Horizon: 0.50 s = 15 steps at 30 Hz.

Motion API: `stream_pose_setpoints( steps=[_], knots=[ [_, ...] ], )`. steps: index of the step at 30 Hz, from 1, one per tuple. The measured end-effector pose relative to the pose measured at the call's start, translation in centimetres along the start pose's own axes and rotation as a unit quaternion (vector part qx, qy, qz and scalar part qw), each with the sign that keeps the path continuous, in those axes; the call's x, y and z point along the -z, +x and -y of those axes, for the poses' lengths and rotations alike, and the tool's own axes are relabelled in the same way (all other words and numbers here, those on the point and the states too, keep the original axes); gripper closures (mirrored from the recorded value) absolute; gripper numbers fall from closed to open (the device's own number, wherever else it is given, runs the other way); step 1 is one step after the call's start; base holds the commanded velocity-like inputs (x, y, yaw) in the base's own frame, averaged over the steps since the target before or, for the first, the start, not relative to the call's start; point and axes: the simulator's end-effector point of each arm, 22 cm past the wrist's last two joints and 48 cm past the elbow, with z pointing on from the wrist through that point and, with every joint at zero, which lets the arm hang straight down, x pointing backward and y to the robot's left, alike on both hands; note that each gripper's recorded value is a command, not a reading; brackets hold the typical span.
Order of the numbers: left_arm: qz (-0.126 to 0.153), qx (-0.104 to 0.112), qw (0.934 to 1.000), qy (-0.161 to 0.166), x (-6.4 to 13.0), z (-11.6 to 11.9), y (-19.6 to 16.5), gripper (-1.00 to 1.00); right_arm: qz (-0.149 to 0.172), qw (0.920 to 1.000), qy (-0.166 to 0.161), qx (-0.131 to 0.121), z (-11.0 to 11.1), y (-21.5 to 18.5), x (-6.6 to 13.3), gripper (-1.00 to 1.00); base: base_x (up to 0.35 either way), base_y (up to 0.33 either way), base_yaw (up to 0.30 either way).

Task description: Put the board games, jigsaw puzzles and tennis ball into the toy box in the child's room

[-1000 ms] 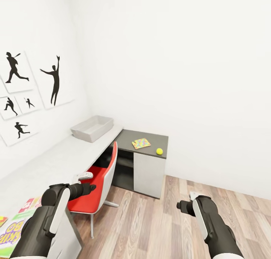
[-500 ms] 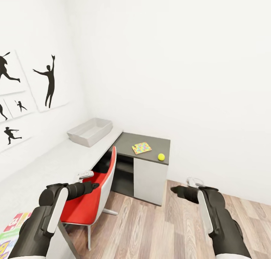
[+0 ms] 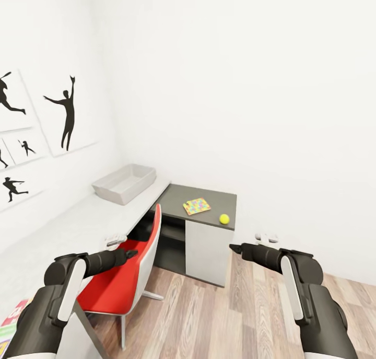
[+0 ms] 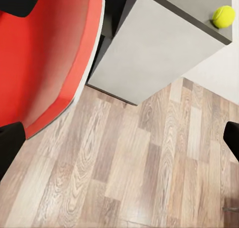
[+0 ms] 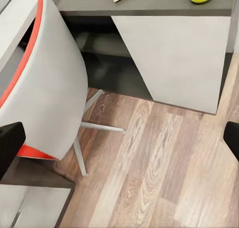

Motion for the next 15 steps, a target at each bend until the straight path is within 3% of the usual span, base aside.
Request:
stream_pose_setpoints(
  steps=[11,15],
  knots=[
    [0.003,0.000,1.0000,-0.002,0.14,-0.36,-0.18,-1.00,0.002,1.0000,0.005,0.002,0.60,-0.19,0.22,-1.00,0.262,0.052,0.004],
    [0.005,0.003,1.0000,-0.004,0.22,-0.64,-0.30,-1.00,0.002,1.0000,0.007,0.002,0.75,-0.21,0.25,-1.00,0.302,-0.080,0.154]
  ],
)
